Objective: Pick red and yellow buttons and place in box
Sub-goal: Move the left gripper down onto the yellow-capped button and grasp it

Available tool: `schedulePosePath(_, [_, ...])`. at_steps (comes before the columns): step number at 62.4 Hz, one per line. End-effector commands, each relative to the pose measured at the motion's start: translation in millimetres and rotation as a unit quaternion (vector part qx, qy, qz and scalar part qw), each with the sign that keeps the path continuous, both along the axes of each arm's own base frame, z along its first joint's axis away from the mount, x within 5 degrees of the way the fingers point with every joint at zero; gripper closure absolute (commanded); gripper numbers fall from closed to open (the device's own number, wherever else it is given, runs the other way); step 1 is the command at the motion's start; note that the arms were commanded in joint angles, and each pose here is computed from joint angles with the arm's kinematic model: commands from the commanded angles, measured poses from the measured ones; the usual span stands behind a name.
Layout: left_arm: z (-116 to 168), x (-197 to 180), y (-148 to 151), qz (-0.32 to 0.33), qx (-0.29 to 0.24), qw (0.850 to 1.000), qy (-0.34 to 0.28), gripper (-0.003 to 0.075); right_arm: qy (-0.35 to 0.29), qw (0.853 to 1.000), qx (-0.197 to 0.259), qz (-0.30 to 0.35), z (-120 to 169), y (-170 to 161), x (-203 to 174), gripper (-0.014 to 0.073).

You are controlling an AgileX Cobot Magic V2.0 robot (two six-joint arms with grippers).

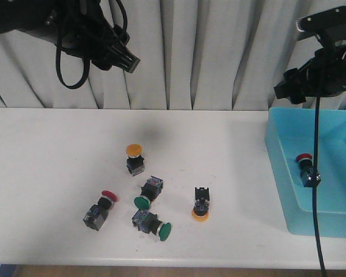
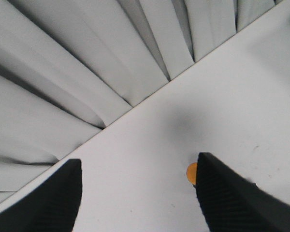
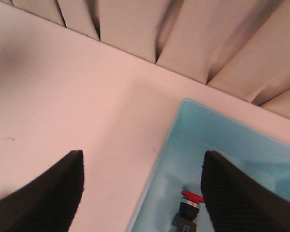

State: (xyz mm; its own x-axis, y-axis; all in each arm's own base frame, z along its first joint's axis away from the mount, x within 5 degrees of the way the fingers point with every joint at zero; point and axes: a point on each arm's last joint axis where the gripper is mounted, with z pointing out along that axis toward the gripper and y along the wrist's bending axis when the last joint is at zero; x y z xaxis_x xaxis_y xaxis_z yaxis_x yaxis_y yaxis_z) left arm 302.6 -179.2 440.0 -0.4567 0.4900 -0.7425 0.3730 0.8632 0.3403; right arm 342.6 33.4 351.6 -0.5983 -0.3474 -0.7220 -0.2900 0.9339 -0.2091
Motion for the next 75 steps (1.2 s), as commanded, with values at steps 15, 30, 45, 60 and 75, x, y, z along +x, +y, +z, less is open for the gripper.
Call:
schedulePosePath(15, [6, 5, -3, 0.000, -0.018, 0.999, -0.041, 0.0235, -0.071, 0.991, -0.075, -0.088, 61, 19, -58, 0.0148])
schedulePosePath(30, [-35, 37, -10, 0.025, -0.008, 1.000, 0.017, 0.0235, -0.047, 0.993, 0.048, -0.101, 71, 24, -81, 0.0169])
schedulePosePath(45, [-81, 84, 11, 0.070, -0.054, 0.993, 0.078, 0.0235, 0.003, 0.993, 0.071, -0.100, 65, 28, -87, 0.0169])
schedulePosePath(60, [-127, 118, 24, 0.089, -0.095, 0.983, 0.133, 0.0235, 0.006, 0.993, 0.064, -0.101, 65, 26, -88, 0.0169])
schedulePosePath(75, [-165, 129, 13, 0.058, -0.092, 0.977, 0.183, 0.0235, 0.009, 0.994, 0.058, -0.096, 56, 27, -87, 0.0169])
